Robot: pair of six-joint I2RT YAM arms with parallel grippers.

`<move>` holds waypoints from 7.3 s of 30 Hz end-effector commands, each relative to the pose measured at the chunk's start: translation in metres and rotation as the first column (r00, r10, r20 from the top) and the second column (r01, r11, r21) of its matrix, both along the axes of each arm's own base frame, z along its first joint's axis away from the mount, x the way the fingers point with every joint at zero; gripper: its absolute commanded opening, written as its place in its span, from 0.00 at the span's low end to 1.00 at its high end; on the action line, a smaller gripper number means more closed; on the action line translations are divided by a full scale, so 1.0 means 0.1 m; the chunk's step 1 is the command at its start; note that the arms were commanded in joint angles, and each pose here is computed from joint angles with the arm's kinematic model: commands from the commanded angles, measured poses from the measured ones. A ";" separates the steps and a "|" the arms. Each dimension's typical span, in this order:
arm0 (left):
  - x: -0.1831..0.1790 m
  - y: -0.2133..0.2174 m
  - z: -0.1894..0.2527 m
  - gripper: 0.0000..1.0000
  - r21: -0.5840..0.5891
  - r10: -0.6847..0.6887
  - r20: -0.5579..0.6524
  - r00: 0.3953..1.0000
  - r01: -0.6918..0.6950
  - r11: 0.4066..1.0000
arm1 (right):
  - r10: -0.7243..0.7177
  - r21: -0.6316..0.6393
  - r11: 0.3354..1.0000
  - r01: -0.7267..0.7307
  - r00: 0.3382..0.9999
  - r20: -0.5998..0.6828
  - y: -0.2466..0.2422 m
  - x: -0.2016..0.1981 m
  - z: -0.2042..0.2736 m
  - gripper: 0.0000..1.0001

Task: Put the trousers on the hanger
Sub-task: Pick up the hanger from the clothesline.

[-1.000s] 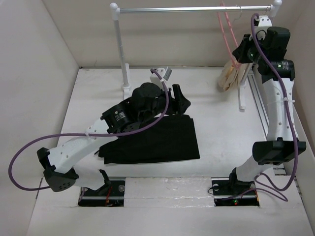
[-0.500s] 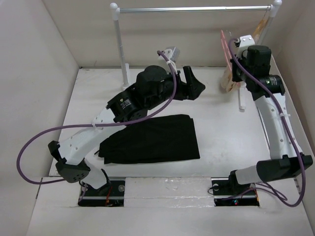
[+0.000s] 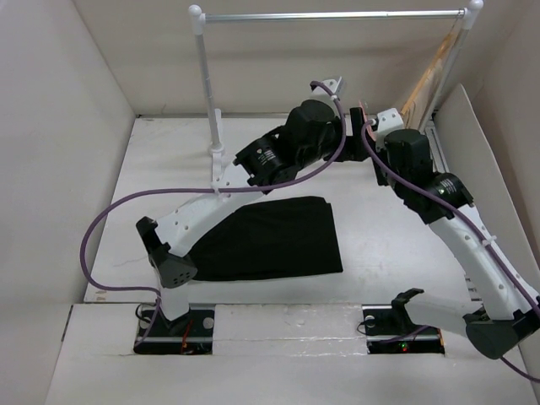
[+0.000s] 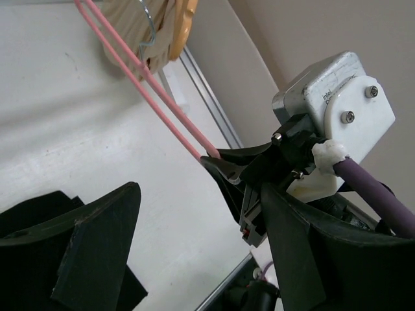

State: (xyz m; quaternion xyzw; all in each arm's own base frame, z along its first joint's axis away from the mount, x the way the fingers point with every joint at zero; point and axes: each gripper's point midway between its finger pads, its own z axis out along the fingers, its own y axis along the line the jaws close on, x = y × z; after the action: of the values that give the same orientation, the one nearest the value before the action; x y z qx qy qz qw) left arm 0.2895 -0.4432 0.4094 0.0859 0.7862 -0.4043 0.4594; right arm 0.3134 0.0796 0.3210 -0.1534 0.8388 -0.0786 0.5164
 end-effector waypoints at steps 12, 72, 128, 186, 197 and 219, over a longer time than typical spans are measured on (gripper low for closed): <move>0.09 0.43 -0.35 0.53 -0.191 0.152 -0.114 0.982 -0.171 0.967 | 0.030 0.146 0.988 -0.053 0.988 0.152 0.08 -0.30 0.48 0.00; 0.03 0.04 -1.20 0.00 -0.265 -0.058 -0.324 0.944 -0.032 0.964 | 0.289 0.100 0.953 -0.284 0.957 -0.034 0.71 -0.86 -0.28 0.74; -0.74 0.52 -1.21 0.00 -0.511 -0.166 -0.293 0.942 -0.008 0.859 | 0.597 0.834 0.342 -0.432 0.786 0.162 1.40 -0.98 -0.83 0.65; -1.11 0.29 -2.17 0.40 0.087 0.076 -0.329 0.941 -0.050 0.995 | 0.178 0.690 0.718 0.092 0.934 -0.311 0.62 -0.74 -1.33 0.00; -0.92 0.79 -1.07 0.88 -0.096 0.177 -0.131 0.976 -0.190 0.977 | 0.196 0.694 0.715 0.087 0.927 -0.319 0.62 -0.66 -1.39 0.00; -1.09 0.80 -1.38 0.54 -0.123 0.083 -0.182 0.980 -0.106 0.987 | 0.175 0.678 0.732 0.065 0.944 -0.280 0.58 -0.51 -1.24 0.00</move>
State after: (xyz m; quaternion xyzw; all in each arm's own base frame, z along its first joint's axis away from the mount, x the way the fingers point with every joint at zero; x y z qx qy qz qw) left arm 0.1932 -0.3527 0.2768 -0.0161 0.8058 -0.4018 0.4348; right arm 0.2465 0.1344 0.1673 0.0224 0.8975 0.2647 0.3521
